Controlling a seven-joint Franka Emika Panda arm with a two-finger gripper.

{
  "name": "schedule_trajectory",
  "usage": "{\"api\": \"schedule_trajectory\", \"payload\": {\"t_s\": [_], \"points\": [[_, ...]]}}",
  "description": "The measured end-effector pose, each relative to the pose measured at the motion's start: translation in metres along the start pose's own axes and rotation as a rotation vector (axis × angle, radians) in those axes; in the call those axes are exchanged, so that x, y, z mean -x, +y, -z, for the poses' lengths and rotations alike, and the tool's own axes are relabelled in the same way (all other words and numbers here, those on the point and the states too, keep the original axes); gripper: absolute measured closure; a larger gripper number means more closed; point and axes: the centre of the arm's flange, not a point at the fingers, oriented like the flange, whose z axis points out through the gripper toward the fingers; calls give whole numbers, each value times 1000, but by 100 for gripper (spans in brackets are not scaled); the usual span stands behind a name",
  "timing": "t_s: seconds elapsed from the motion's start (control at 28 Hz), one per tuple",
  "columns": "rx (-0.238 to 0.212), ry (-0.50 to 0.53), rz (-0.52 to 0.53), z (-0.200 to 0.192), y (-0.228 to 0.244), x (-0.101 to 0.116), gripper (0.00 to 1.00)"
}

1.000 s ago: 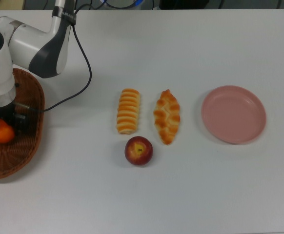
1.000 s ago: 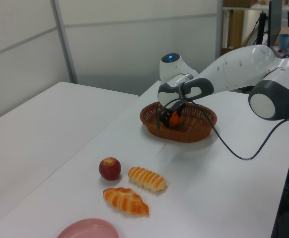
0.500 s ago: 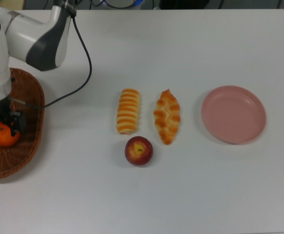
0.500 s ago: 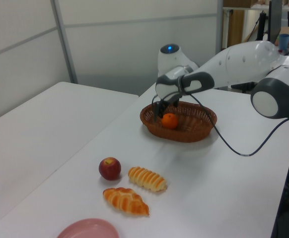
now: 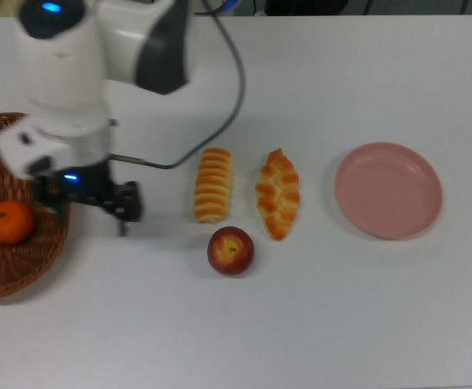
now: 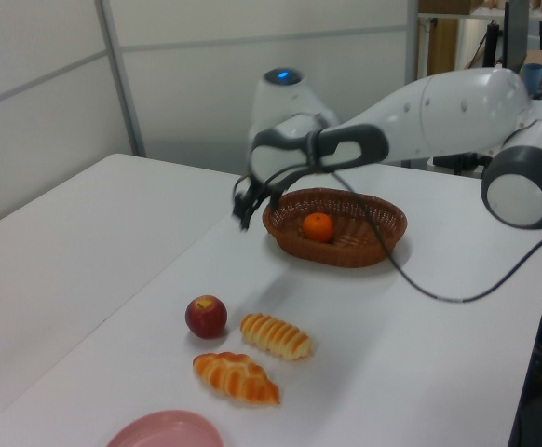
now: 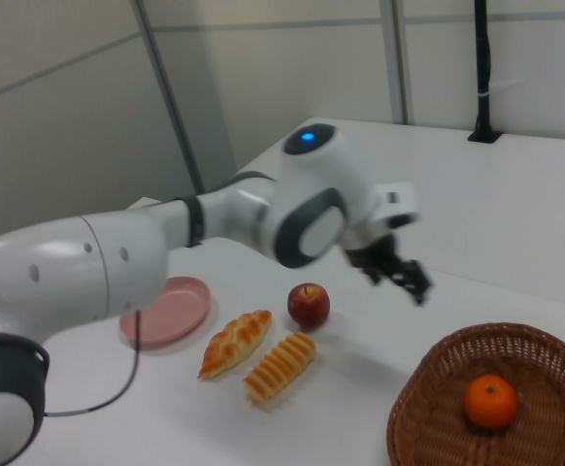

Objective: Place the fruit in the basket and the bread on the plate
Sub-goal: 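Move the gripper to the striped bread roll and lower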

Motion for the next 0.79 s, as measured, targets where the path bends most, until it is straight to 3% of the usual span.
{"api": "schedule_trajectory", "payload": {"t_s": [0.25,0.46,0.79], "points": [[-27,-181,117,-16,-92,32,0],[-25,-291,173,-24,-127,54,0],[38,-411,268,-62,-161,91,0]]}}
